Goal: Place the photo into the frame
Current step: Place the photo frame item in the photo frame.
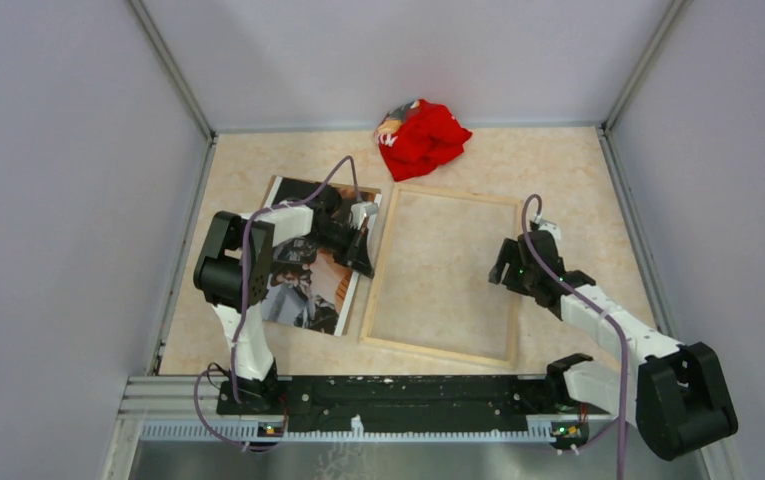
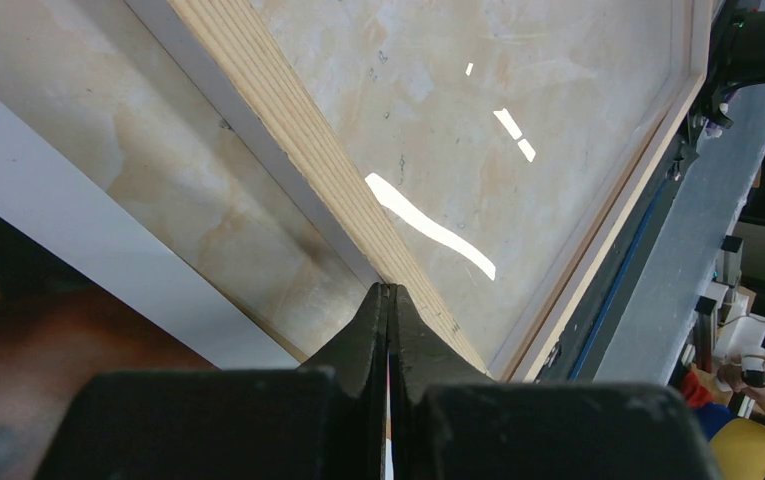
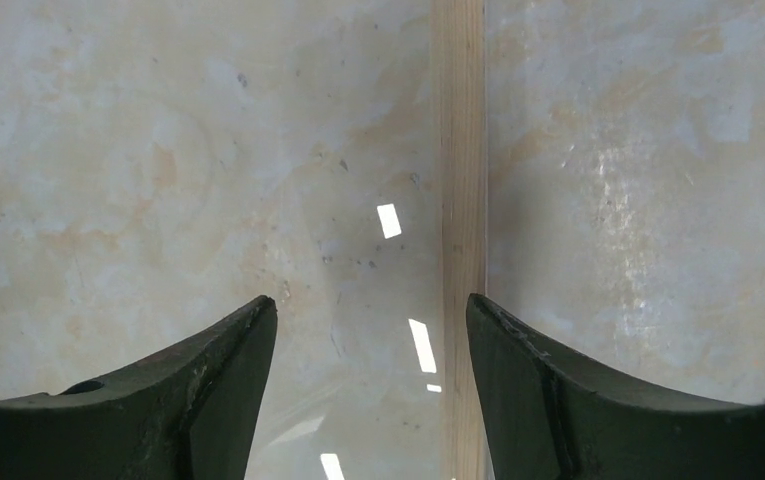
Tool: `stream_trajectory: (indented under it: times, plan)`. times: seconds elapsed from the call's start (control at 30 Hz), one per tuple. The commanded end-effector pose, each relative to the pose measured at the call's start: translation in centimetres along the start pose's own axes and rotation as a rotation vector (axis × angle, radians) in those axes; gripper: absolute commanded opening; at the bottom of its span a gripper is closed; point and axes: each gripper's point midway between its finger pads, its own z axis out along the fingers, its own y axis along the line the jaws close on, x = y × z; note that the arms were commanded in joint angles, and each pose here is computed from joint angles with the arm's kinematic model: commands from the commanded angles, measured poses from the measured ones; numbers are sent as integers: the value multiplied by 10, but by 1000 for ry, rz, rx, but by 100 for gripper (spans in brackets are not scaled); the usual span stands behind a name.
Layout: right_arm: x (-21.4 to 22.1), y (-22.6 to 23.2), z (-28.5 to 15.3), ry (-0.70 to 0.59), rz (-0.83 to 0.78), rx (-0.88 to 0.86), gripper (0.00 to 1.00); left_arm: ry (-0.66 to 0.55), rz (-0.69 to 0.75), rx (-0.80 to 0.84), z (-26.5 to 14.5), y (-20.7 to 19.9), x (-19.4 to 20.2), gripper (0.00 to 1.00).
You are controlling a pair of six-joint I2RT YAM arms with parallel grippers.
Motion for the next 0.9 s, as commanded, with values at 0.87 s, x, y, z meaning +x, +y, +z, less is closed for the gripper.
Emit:
stream_trajectory:
  times: [0.87]
  plan:
    - [8,74,-15,84,188,-386,63,12,11,17,12,10,8,0]
